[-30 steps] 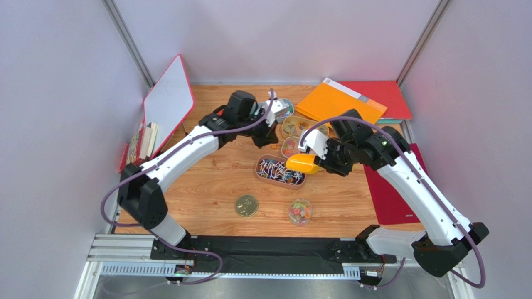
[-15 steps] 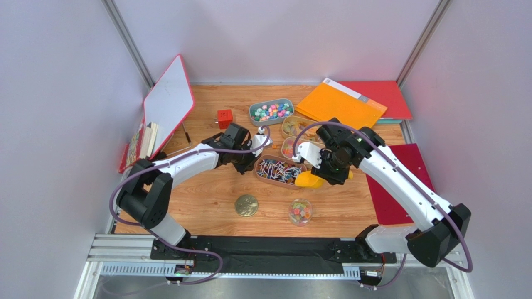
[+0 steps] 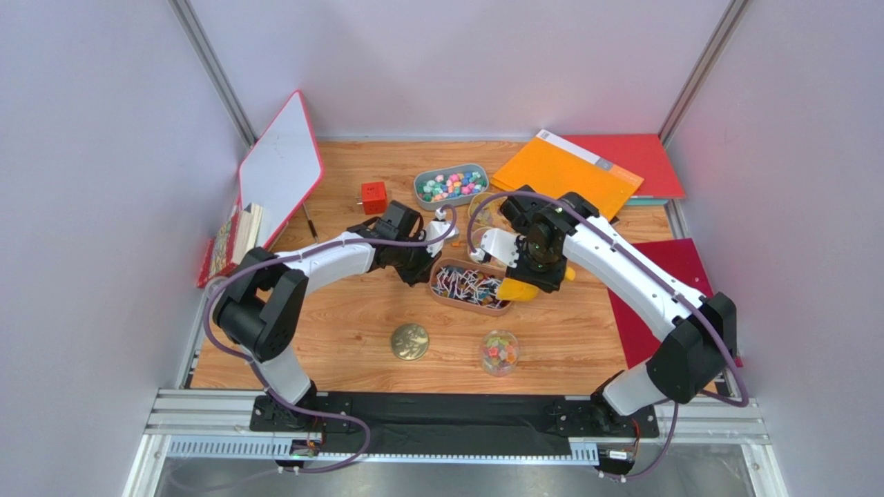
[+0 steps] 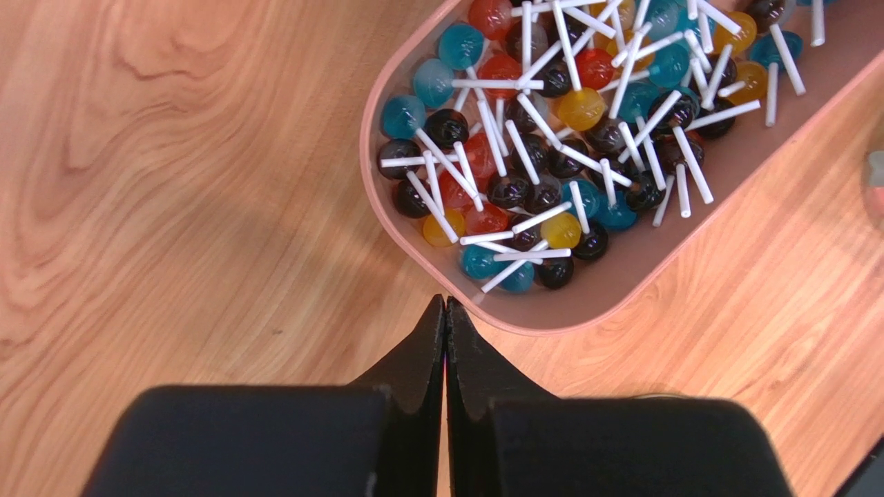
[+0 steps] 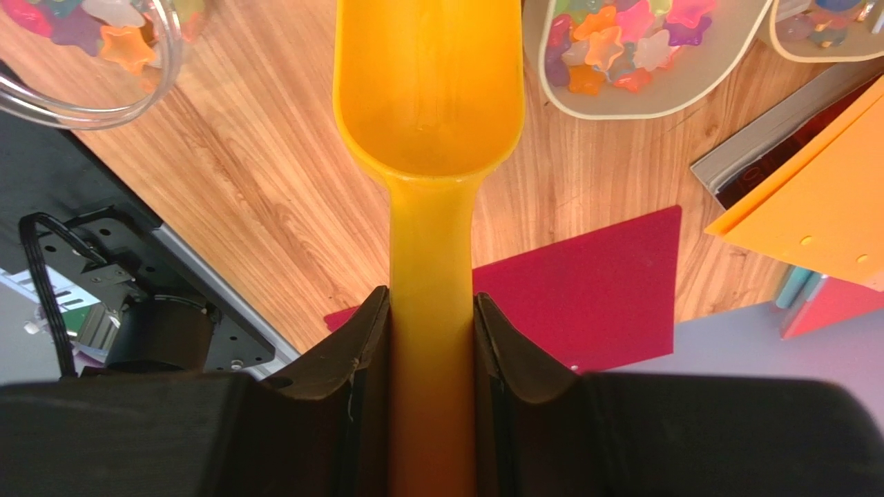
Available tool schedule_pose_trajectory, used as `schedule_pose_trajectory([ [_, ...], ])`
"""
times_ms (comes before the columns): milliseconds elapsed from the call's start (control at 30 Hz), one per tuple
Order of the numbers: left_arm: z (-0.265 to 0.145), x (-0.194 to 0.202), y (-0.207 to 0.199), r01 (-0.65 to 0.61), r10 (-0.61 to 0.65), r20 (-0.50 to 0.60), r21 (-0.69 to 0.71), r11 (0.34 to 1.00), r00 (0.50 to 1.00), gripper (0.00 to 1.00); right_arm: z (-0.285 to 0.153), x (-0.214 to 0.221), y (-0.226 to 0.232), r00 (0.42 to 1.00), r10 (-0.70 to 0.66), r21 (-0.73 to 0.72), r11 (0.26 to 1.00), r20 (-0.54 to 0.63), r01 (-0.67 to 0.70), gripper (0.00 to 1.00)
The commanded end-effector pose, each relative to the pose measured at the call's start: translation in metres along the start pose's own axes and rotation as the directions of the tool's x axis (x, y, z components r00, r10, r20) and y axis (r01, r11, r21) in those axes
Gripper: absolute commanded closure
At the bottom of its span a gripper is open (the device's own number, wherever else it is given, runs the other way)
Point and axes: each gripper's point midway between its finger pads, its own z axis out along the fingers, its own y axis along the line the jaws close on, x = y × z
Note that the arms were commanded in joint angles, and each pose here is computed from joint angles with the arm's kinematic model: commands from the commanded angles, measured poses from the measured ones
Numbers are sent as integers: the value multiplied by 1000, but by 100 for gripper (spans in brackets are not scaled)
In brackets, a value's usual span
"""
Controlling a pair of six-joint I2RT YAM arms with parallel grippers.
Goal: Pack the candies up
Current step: Scoop the fake candies from the storage box.
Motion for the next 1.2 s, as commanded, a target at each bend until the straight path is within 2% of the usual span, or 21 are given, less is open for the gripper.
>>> schedule_pose_trajectory([
  [0,-1,-19,-14,19,-24,57,85,996,998,100,-5,-2,-12,998,-29,26,999,-55,31,100],
  [167,-4,-23,-19,32,-41,78,105,994,996,100,1,4,-10,982,-81,-22,997,-170,79,100],
  [400,-5,-27,-20,33,-43,98,106,994,994,100,1,7,-7,946,-193,-69,981,-260,181,100],
  [633,-6,-26,-23,54,-65,100,115,992,993,100,12,8,6,935,-225,-133,972,-276,195,100],
  [800,-8,-21,-25,59,-69,86,117,991,994,100,24,28,26,918,-241,-196,963,-315,186,100],
  [933,-9,-20,-25,59,-69,86,117,991,994,100,27,37,32,918,-231,-195,965,-322,174,100],
  [1167,-9,-25,-25,67,-77,88,120,991,993,100,29,23,18,927,-201,-140,976,-317,164,100],
])
